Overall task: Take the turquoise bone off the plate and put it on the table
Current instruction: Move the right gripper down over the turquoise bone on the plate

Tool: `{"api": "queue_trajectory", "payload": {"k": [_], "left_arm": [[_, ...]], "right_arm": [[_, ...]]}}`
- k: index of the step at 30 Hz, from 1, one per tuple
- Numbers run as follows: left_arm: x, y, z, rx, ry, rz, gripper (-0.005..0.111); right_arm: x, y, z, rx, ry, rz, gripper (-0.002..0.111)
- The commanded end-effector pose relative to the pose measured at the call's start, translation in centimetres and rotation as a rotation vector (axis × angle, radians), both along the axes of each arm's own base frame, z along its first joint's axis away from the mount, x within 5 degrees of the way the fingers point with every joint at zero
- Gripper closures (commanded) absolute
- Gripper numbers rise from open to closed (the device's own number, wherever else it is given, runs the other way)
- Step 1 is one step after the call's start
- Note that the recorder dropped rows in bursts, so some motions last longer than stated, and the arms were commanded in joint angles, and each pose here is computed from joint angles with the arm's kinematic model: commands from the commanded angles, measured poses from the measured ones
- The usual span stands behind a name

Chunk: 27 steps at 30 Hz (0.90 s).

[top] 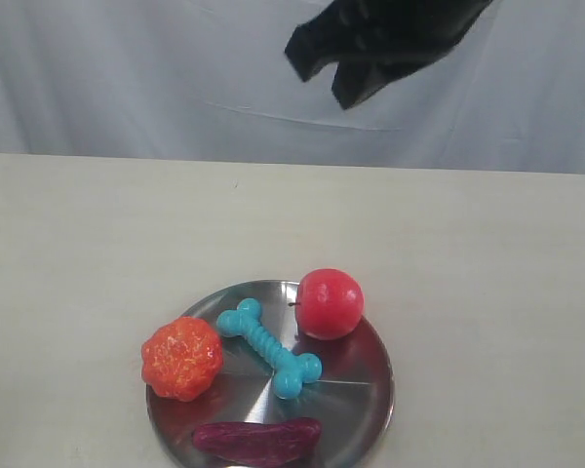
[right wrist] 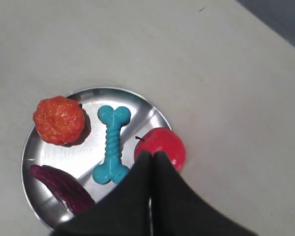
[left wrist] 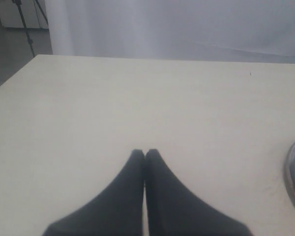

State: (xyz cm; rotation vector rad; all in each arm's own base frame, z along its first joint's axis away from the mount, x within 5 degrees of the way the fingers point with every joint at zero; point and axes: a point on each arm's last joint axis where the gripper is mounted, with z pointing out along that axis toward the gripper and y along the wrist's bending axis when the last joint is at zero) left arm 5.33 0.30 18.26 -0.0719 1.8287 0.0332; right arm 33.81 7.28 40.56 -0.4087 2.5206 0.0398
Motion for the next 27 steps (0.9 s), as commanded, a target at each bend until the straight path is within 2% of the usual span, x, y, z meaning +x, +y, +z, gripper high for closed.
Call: {"api": "queue_trajectory", "payload": {"k": [1,7,9,13,16,21,27], "left_arm": [[0.0,0.0,0.0,-0.006,-0.005,0.005,0.107],[0.0,0.0,0.0,-0.006,-0.005,0.005,0.107],[0.0,0.0,0.0,-0.006,-0.005,0.005,0.107],[0.0,0.0,0.0,-0.006,-0.005,0.005,0.107],[0.0,0.0,0.0,-0.006,-0.005,0.005,0.107],[0.0,0.0,0.0,-0.006,-0.005,0.005,0.107],[0.0,0.0,0.0,-0.006,-0.005,0.005,0.107]], "right_arm": [[2.8,0.7,-3.9,-0.029,0.111,0.010,0.109],[5.7,1.4,-9.4,-0.055,0.247,0.033,0.107],[6.3,1.8,-10.8,-0.045,0.285,0.050,0.098],[7.2,2.6,-13.3,0.002,0.355,0.080,0.070],[7.9,2.8,-14.8,0.010,0.364,0.082,0.060],[8.7,3.1,-17.0,0.019,0.390,0.085,0.061],[9.2,5.2,-19.6,-0.005,0.402,0.146,0.061]]}}
